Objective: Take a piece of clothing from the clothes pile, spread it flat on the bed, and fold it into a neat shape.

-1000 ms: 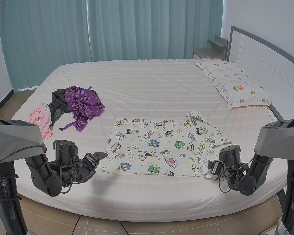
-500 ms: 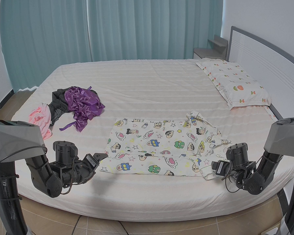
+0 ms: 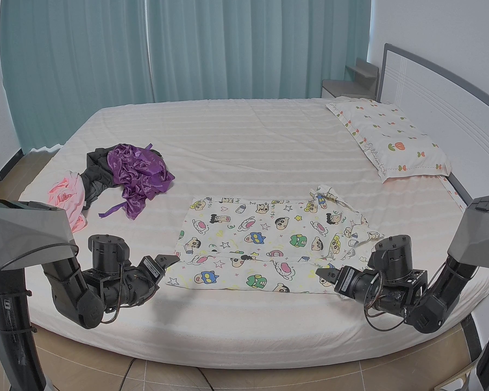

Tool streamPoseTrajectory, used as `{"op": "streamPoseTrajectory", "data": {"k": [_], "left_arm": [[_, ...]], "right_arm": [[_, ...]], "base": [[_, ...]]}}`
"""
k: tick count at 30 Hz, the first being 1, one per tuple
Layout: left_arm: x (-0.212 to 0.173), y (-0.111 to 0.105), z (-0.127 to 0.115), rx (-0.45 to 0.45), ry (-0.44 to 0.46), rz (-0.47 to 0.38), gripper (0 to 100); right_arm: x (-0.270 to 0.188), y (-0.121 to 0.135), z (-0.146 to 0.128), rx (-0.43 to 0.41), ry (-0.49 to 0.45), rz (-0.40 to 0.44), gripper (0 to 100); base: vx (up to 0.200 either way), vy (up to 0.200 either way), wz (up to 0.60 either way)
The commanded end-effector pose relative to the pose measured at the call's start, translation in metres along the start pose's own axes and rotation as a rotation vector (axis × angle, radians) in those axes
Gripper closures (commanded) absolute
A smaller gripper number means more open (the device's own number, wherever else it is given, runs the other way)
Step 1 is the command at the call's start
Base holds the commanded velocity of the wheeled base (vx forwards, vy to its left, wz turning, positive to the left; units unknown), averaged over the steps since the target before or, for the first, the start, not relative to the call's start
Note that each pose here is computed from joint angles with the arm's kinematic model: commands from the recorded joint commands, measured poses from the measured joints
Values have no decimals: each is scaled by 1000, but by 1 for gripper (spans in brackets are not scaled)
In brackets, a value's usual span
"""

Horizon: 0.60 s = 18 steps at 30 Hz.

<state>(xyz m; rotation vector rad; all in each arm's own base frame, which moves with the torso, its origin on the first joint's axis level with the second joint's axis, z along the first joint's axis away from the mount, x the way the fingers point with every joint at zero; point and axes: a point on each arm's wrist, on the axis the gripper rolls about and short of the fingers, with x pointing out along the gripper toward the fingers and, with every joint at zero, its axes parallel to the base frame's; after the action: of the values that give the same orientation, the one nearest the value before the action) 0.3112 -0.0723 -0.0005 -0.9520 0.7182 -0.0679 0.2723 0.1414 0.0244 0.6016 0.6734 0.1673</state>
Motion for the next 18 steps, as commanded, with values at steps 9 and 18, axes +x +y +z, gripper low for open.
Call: {"op": "streamPoseTrajectory", "data": {"k": [9,18], "left_arm": [[0,-1,1,-2,-8,-11,0],[1,0,0,1,-16,0,0]], "right_arm": [[75,13,-4,-4,51,-3,0],[111,19,-3,-7,60,-23,0]], "base": [[0,0,0],[0,0,0]]}}
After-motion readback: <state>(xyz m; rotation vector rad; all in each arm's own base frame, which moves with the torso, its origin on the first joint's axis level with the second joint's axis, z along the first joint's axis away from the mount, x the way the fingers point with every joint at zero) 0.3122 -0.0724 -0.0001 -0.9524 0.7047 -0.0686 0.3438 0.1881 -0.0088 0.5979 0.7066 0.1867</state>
